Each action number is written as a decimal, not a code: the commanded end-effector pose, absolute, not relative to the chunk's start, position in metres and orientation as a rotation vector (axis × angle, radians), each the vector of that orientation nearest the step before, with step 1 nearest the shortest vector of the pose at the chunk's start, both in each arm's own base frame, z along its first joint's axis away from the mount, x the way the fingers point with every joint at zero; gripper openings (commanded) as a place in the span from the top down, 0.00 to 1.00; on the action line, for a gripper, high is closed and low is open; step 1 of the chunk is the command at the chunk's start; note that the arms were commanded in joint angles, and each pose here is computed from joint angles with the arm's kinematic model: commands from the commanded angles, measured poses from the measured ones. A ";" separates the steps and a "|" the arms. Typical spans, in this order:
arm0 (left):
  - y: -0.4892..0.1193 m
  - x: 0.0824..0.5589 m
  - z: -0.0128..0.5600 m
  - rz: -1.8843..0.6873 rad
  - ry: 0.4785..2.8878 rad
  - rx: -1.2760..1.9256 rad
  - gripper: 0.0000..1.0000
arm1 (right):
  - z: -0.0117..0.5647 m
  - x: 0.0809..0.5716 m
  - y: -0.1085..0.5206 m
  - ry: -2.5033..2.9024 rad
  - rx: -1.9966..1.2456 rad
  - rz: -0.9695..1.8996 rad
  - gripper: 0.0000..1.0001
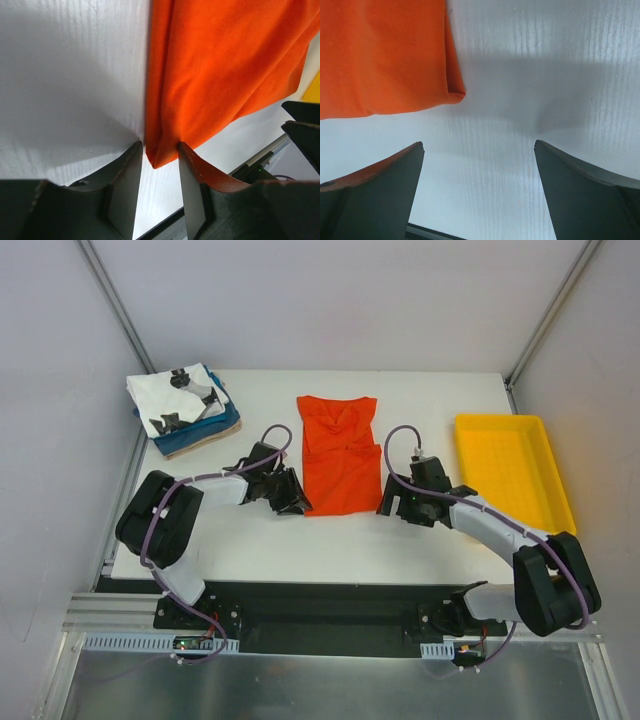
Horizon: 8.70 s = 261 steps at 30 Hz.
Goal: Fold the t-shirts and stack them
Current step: Fold the tshirt, then neatly place the folded tshirt to the corner
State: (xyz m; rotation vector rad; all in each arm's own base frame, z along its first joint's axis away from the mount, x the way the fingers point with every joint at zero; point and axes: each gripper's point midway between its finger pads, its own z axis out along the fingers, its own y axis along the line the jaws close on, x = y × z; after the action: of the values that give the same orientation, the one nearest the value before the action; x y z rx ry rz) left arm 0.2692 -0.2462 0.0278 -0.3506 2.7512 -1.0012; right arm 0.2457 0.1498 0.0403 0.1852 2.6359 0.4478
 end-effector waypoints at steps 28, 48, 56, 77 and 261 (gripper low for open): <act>-0.239 0.245 0.002 -0.888 2.838 -0.370 1.00 | 0.010 0.266 0.179 2.731 0.389 0.654 0.76; -0.220 0.175 0.011 -0.949 2.853 -0.365 1.00 | 0.010 0.178 0.176 2.791 0.294 0.788 1.00; -0.215 0.101 0.050 -1.060 2.811 -0.260 1.00 | 0.055 0.111 0.185 2.756 0.086 0.749 1.00; -0.210 0.148 0.167 -1.005 2.405 -0.113 1.00 | 0.196 0.157 0.162 2.364 -0.038 0.571 0.98; 0.140 0.554 0.280 0.694 1.983 -0.559 1.00 | 0.111 0.221 0.058 2.277 0.180 -0.058 0.03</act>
State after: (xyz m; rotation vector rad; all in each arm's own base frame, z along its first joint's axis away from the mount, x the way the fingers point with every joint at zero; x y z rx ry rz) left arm 0.5563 0.1281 0.2509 -0.4628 2.1003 0.6939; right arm 0.2087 0.0558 0.0914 0.1772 2.3309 -0.0557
